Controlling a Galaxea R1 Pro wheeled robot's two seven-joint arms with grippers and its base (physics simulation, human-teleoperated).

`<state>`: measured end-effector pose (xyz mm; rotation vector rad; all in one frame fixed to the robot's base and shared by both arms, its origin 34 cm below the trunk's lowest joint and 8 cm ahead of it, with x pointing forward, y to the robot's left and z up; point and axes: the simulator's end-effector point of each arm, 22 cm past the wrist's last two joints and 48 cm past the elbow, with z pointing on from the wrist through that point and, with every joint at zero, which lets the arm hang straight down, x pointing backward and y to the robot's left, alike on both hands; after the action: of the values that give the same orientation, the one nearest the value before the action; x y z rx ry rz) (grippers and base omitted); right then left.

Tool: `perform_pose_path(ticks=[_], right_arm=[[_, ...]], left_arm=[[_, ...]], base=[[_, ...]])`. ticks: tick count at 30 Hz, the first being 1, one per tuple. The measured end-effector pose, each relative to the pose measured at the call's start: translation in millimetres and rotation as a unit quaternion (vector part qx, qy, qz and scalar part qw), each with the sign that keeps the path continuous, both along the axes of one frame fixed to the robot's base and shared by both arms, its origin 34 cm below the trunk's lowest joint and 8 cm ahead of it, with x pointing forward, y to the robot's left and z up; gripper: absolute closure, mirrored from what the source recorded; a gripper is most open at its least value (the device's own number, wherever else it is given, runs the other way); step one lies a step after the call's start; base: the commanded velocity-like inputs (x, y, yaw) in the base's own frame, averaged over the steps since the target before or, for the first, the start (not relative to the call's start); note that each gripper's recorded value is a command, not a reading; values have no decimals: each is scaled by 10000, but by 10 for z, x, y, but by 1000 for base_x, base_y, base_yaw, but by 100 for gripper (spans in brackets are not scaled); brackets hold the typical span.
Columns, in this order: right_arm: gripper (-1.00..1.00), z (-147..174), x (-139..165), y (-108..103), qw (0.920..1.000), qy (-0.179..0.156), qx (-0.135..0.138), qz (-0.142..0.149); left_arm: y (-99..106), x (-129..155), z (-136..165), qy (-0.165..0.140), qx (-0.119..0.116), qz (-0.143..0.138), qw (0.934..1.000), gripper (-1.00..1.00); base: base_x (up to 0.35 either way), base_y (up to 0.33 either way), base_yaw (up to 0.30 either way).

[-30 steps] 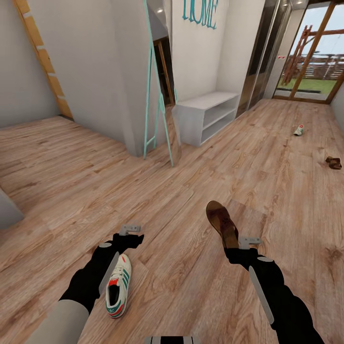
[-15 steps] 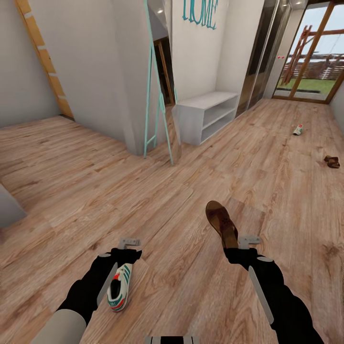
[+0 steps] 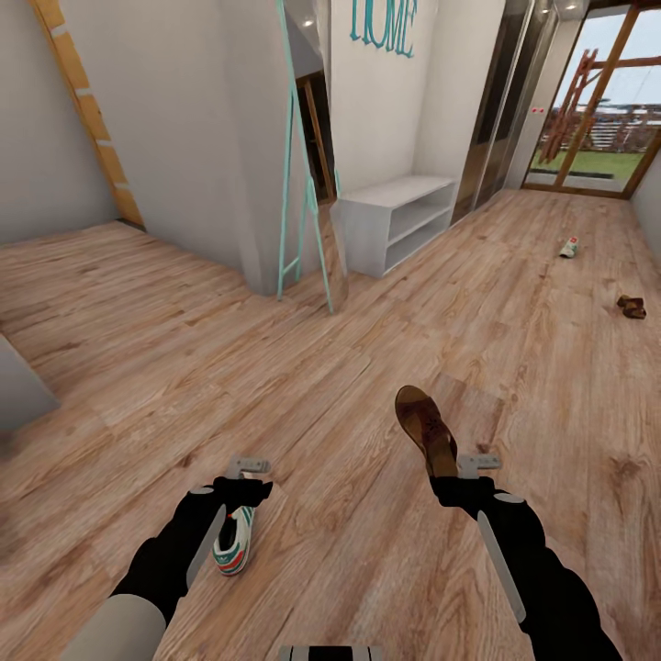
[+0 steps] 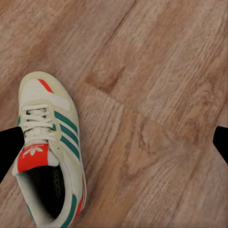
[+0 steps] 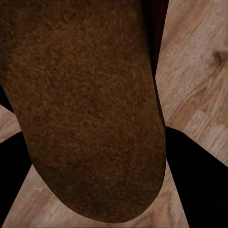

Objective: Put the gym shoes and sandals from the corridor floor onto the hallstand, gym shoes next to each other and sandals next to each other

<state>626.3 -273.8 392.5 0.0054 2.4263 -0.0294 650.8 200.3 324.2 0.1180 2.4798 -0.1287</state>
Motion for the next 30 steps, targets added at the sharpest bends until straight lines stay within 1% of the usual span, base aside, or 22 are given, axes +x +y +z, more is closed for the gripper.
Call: perform_pose_path(ticks=[3, 6, 9, 12, 13, 14, 18, 22, 30], right_arm=[[100, 1, 0, -3, 10000, -1, 1, -4], [100, -1, -1, -5, 10000, 4, -1, -8], [100, 1, 0, -4, 10000, 0, 0, -7], [100, 2, 0, -11, 10000, -2, -5, -9], [100, 1, -1, -15, 10000, 0, -8, -12], [100, 1, -1, -15, 10000, 2, -6, -16], [100, 1, -2, -10, 10000, 0, -4, -10], [100, 1, -2, -11, 10000, -1, -5, -10], [100, 2, 0, -11, 10000, -3, -6, -10]], left_arm=[[-2, 16, 11, -49, -6, -2, 10000, -100], [-1, 85, 63, -278, -26, 11, 9996, -100], [7, 99, 45, -387, -34, 25, 9992, -100], [49, 101, -9, -527, -52, 92, 9986, -100], [85, 118, -8, -607, -67, 152, 9980, -100], [218, 153, -12, -795, -108, 368, 9961, -100], [462, 163, -49, -1041, -150, 756, 9916, -100], [505, 138, -89, -1085, -153, 827, 9905, -100], [515, 104, -136, -1067, -149, 843, 9906, -100]], base=[[-5, 0, 32], [-1, 0, 197], [0, 0, 236], [0, 0, 91], [0, 0, 21], [0, 0, 14], [0, 0, 4], [0, 0, 0], [0, 0, 0]])
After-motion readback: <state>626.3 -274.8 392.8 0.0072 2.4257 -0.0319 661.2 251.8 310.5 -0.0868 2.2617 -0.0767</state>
